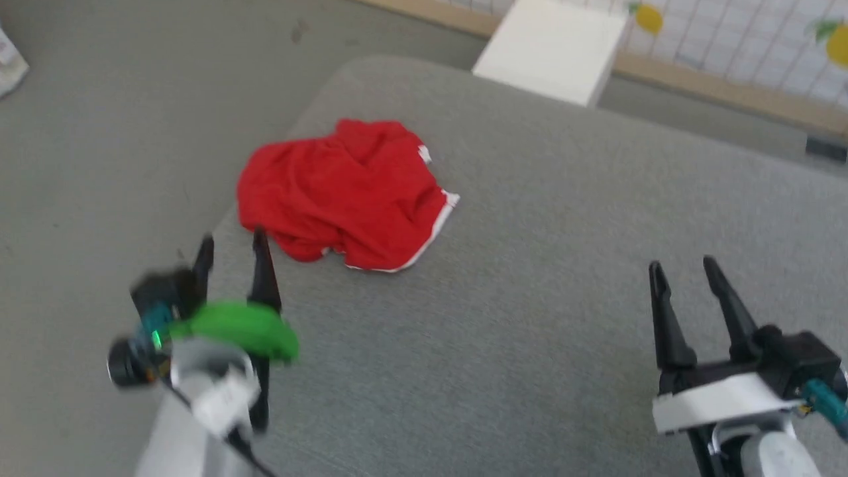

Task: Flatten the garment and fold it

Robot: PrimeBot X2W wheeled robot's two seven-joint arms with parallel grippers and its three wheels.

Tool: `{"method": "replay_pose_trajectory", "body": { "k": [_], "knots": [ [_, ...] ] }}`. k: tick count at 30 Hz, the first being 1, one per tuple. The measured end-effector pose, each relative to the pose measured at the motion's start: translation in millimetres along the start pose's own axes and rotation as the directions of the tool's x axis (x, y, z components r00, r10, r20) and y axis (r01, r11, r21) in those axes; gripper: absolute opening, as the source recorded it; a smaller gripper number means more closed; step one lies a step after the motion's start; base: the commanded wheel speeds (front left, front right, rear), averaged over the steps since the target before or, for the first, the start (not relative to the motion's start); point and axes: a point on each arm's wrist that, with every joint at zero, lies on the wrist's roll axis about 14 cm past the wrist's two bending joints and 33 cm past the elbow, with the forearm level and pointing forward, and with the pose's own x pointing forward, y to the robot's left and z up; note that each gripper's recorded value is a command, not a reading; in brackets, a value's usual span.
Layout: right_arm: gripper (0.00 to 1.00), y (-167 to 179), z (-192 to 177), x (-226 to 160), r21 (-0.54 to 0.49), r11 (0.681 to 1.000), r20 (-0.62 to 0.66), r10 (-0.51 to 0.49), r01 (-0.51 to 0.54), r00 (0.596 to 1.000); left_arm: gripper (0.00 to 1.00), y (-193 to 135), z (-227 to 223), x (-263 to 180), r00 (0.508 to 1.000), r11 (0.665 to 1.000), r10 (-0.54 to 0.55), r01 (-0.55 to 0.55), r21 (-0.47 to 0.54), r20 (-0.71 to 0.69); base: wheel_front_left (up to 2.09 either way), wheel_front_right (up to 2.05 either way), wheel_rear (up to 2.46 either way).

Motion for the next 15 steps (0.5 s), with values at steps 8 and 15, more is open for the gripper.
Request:
{"method": "replay_pose_trajectory", "body": {
  "k": [8, 15],
  "knots": [
    [1.00, -54, -24, 5, 0.024, 0.994, -0.032, -0.108, 0.109, 0.994, 1.00, -30, -20, 89, 0.969, 0.999, -0.037, 0.034, -0.016, -0.245, 0.00, 0.00, 0.00],
    [1.00, -104, -42, -16, 0.057, 0.964, -0.070, -0.256, 0.260, 0.964, 1.00, -24, -108, 104, 0.750, 0.995, 0.051, -0.093, -0.029, -0.659, 0.00, 0.00, 0.00]
  ]
}}
